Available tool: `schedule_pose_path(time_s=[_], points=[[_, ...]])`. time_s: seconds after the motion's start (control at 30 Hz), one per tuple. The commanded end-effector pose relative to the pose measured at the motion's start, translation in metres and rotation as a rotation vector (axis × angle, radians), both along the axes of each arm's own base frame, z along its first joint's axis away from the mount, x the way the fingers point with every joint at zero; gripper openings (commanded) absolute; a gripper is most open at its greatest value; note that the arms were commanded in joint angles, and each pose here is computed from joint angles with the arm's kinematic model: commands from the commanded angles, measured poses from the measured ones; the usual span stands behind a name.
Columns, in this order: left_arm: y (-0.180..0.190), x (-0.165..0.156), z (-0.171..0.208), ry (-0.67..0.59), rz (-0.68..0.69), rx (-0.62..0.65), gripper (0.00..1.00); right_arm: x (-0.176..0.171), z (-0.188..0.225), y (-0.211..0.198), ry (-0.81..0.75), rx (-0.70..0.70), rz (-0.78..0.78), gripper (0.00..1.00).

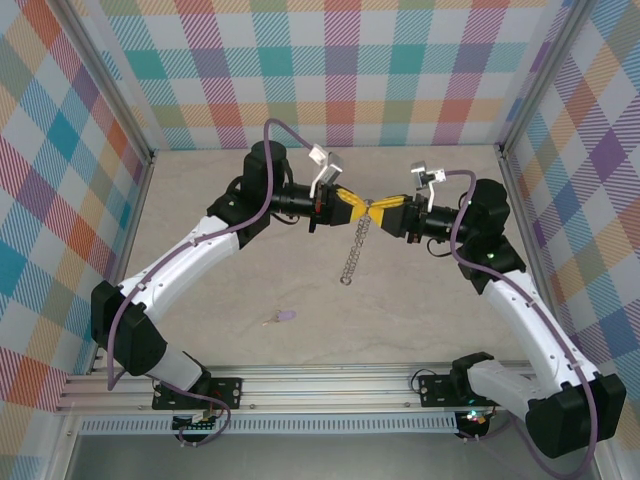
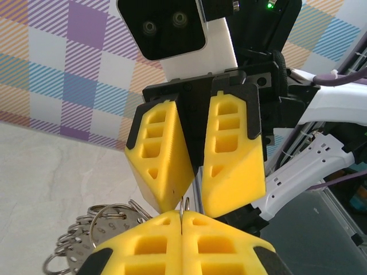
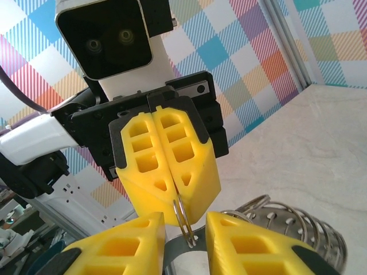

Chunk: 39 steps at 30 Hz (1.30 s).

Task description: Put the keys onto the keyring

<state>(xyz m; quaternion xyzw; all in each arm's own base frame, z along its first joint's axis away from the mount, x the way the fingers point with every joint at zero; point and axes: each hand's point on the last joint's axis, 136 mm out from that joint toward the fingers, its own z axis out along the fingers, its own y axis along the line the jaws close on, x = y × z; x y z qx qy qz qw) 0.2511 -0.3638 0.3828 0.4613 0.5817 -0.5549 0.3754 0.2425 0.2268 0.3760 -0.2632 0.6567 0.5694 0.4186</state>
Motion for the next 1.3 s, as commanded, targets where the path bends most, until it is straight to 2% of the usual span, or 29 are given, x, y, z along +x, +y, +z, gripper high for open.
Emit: schedule_pose_path(time_s=[0.0, 0.13, 0.27, 0.37, 0.43, 0.5, 0.6, 0.73, 0.97, 1.27], points=[[-0.002, -0.007, 0.022, -0.053, -0.035, -0.059, 0.00, -0.002, 0.003, 0.002, -0.016, 0.021, 0.037, 0.24], [-0.003, -0.005, 0.021, -0.049, -0.033, -0.063, 0.00, -0.002, 0.002, 0.003, -0.013, 0.027, 0.048, 0.19], [-0.005, -0.004, 0.020, -0.040, -0.036, -0.066, 0.00, -0.002, 0.002, 0.003, -0.017, 0.032, 0.045, 0.01], [-0.007, 0.002, 0.020, -0.032, -0.007, -0.068, 0.00, 0.004, 0.003, 0.000, -0.021, 0.039, -0.005, 0.00], [-0.004, 0.017, 0.020, -0.024, 0.090, -0.070, 0.13, 0.012, 0.002, -0.007, -0.030, 0.048, -0.096, 0.00], [0.006, 0.034, 0.023, -0.013, 0.202, -0.110, 0.32, 0.017, 0.004, -0.016, -0.051, 0.072, -0.183, 0.00], [0.025, 0.053, 0.036, 0.017, 0.315, -0.209, 0.38, 0.020, 0.010, -0.026, -0.075, 0.118, -0.271, 0.00], [0.029, 0.061, 0.041, 0.073, 0.326, -0.259, 0.38, 0.021, 0.021, -0.035, -0.096, 0.185, -0.324, 0.00], [0.016, 0.054, 0.050, 0.156, 0.172, -0.349, 0.29, 0.022, 0.046, -0.040, -0.124, 0.322, -0.332, 0.00], [0.006, 0.037, 0.050, 0.128, 0.093, -0.325, 0.26, 0.032, 0.047, -0.029, -0.088, 0.387, -0.262, 0.00]])
